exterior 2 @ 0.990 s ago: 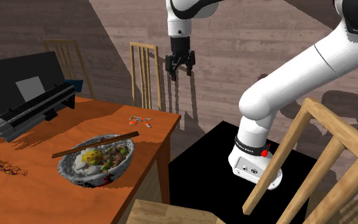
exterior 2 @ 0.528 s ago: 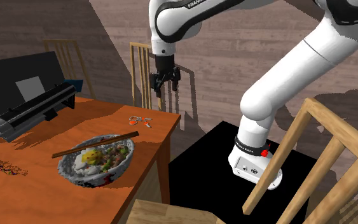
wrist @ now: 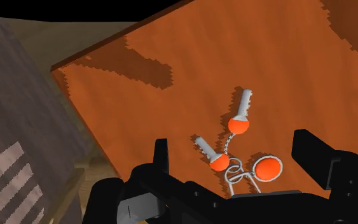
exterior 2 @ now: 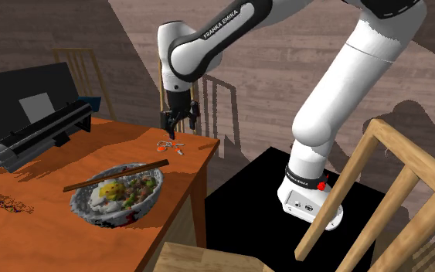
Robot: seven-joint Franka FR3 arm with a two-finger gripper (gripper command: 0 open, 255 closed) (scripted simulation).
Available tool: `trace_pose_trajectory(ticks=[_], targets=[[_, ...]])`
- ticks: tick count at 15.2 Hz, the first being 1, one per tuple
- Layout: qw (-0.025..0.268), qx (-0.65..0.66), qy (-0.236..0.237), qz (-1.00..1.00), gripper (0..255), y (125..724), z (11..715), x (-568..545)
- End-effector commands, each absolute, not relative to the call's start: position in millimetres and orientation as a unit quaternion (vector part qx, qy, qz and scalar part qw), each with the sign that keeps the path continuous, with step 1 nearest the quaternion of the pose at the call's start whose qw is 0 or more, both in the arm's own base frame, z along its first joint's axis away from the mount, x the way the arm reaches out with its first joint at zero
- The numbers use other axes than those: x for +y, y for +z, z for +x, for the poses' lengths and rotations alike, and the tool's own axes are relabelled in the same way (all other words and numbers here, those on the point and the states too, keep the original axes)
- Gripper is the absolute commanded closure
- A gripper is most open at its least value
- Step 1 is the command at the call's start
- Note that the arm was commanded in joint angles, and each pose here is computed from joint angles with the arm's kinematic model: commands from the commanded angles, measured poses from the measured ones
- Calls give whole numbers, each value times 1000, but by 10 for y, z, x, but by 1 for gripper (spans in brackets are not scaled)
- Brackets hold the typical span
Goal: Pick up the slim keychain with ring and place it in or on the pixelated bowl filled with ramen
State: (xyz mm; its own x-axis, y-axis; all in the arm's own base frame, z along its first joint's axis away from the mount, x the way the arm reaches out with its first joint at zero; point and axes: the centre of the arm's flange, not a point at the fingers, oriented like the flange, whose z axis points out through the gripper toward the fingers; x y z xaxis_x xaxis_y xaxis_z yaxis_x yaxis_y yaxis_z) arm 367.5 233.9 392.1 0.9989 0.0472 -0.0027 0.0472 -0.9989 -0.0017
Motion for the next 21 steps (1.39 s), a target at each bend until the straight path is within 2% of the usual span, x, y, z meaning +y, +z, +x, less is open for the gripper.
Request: trace_pose_trajectory(ticks=[1,9,17,18,21], targets=[[4,-29,-2,-1000,0,3723,3715,2571],[4,-29,-2,-1000,0,3323,3716,2574],[4,-29,-2,-1000,0,3324,3716,2574],[4,-29,-2,-1000,255,3324,3716,2574],[4,-29,-2,-1000,255,3325,3712,2580]])
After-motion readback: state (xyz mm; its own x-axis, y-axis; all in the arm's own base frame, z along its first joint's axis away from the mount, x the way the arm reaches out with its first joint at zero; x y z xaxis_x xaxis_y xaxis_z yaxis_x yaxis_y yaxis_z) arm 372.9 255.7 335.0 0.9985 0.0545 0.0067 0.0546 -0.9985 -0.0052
